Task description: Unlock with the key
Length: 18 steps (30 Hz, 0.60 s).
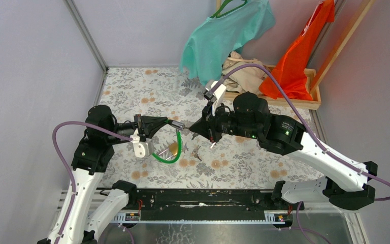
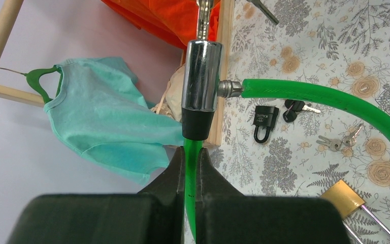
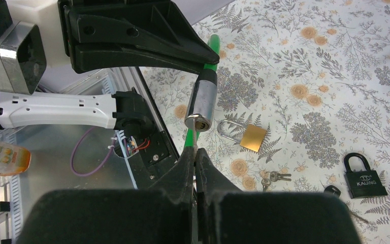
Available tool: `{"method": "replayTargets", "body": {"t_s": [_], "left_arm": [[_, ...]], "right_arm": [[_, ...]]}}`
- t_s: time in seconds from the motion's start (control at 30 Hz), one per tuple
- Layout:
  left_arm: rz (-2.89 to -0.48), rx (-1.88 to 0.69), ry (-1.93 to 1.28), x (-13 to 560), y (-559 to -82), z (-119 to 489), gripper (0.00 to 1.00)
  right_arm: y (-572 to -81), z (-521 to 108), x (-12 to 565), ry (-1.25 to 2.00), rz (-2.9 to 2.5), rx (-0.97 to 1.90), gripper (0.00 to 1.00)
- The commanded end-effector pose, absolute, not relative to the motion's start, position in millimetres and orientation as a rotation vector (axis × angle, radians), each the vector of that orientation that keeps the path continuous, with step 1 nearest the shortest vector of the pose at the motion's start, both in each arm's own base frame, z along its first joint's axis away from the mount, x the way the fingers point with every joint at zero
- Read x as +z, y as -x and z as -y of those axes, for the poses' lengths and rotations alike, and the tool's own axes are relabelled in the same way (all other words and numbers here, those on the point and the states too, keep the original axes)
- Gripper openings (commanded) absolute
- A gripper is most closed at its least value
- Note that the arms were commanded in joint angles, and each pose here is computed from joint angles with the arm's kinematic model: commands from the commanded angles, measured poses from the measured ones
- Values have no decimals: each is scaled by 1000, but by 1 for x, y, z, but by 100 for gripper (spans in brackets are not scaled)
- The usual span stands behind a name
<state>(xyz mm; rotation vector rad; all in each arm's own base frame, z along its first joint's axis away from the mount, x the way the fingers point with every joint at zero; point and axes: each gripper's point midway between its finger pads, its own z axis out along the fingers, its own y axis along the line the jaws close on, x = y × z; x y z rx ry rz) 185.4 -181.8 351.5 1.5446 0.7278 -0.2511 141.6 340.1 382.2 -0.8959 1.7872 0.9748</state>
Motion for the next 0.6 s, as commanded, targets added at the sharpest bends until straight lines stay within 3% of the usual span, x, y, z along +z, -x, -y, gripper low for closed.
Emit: {"method": "replayTargets", "body": {"t_s": [0.0, 0.57], "left_arm": [[-617, -164, -1531, 376, -187, 184, 0], [-589, -160, -1541, 378, -186, 186, 0]], "right_arm": [[-142, -343, 398, 896, -1740, 978, 0], [-152, -334, 398, 826, -1739, 925, 0]]}}
